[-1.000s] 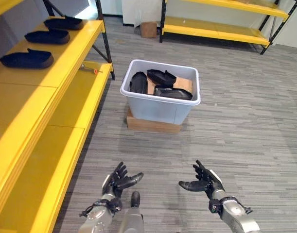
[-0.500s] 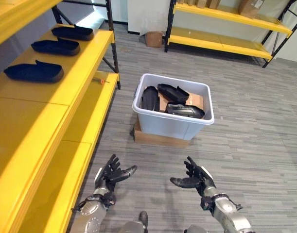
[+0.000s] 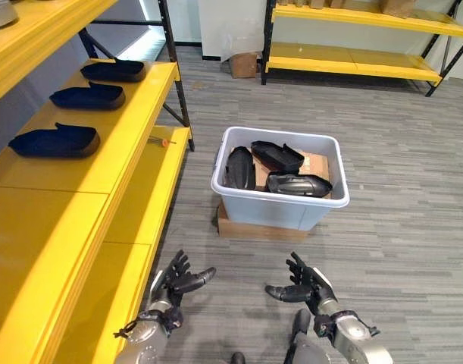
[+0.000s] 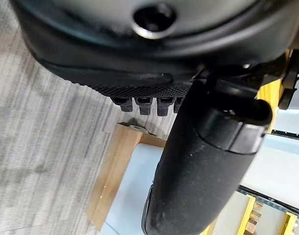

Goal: Move parts from the plastic box to the shelf.

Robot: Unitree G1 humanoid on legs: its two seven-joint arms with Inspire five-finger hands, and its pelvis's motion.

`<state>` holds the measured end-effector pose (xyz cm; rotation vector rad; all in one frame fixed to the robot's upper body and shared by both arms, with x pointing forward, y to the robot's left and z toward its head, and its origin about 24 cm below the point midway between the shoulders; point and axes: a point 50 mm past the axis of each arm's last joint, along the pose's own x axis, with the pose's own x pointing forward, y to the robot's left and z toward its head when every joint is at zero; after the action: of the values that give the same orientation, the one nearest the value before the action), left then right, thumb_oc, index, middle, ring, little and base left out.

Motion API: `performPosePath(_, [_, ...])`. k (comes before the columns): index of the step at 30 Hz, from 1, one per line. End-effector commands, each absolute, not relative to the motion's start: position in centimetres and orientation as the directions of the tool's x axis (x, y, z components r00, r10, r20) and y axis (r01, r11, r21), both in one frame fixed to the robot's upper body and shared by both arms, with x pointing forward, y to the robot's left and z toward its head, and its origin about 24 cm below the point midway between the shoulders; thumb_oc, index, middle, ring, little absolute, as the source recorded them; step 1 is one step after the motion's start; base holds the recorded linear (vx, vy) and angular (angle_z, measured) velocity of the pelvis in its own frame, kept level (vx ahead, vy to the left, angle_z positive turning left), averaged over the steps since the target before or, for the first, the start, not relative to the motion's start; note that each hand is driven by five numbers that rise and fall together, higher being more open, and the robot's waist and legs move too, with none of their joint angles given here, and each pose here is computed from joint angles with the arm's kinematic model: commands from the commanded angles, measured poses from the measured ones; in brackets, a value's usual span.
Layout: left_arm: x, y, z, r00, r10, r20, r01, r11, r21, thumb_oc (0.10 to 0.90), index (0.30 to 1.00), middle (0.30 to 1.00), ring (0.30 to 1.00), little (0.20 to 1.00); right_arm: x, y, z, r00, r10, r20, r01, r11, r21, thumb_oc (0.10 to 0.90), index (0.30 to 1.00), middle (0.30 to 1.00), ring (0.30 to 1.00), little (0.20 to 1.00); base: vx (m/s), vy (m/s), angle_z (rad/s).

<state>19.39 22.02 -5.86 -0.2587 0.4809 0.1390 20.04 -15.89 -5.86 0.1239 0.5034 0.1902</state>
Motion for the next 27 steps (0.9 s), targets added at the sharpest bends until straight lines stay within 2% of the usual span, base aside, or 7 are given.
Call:
performPosePath(1, [22.1, 21.1, -2.2, 0.963, 0.015, -0.269, -0.083, 0.966, -0.246, 0.900, 1.000, 1.000, 1.000, 1.000, 23.0, -16.3, -2.0, 0.936, 0.229, -0.268, -0.202, 0.971, 0.126, 0.900, 1.000, 1.000, 1.000, 1.000, 0.16, -0.129, 0.06])
performPosePath(12, [22.0, 20.4, -2.5, 0.958, 0.004, -0.287, -0.095, 0.949, -0.301, 0.900, 1.000, 1.000, 1.000, 1.000, 23.5, -17.4, -1.8, 0.946, 0.186, -0.267, -0.167, 0.982, 0.092, 0.900, 1.000, 1.000, 1.000, 1.000, 0.20, -0.207, -0.17])
performPosePath(20, [21.4, 21.0, -3.0, 0.952, 0.007, -0.307, -0.085, 0.967, -0.240, 0.900, 1.000, 1.000, 1.000, 1.000, 22.9, -18.5, -2.1, 0.947, 0.160, -0.279, -0.150, 0.987, 0.057, 0.900, 1.000, 1.000, 1.000, 1.000, 0.22, 0.115, 0.04])
performPosePath(27, [21.4, 21.5, -2.8, 0.953, 0.020, -0.302, -0.094, 0.968, -0.234, 0.900, 1.000, 1.000, 1.000, 1.000, 22.4, -17.8, -2.7, 0.938, 0.174, -0.300, -0.152, 0.984, 0.096, 0.900, 1.000, 1.000, 1.000, 1.000, 0.22, 0.195, -0.34])
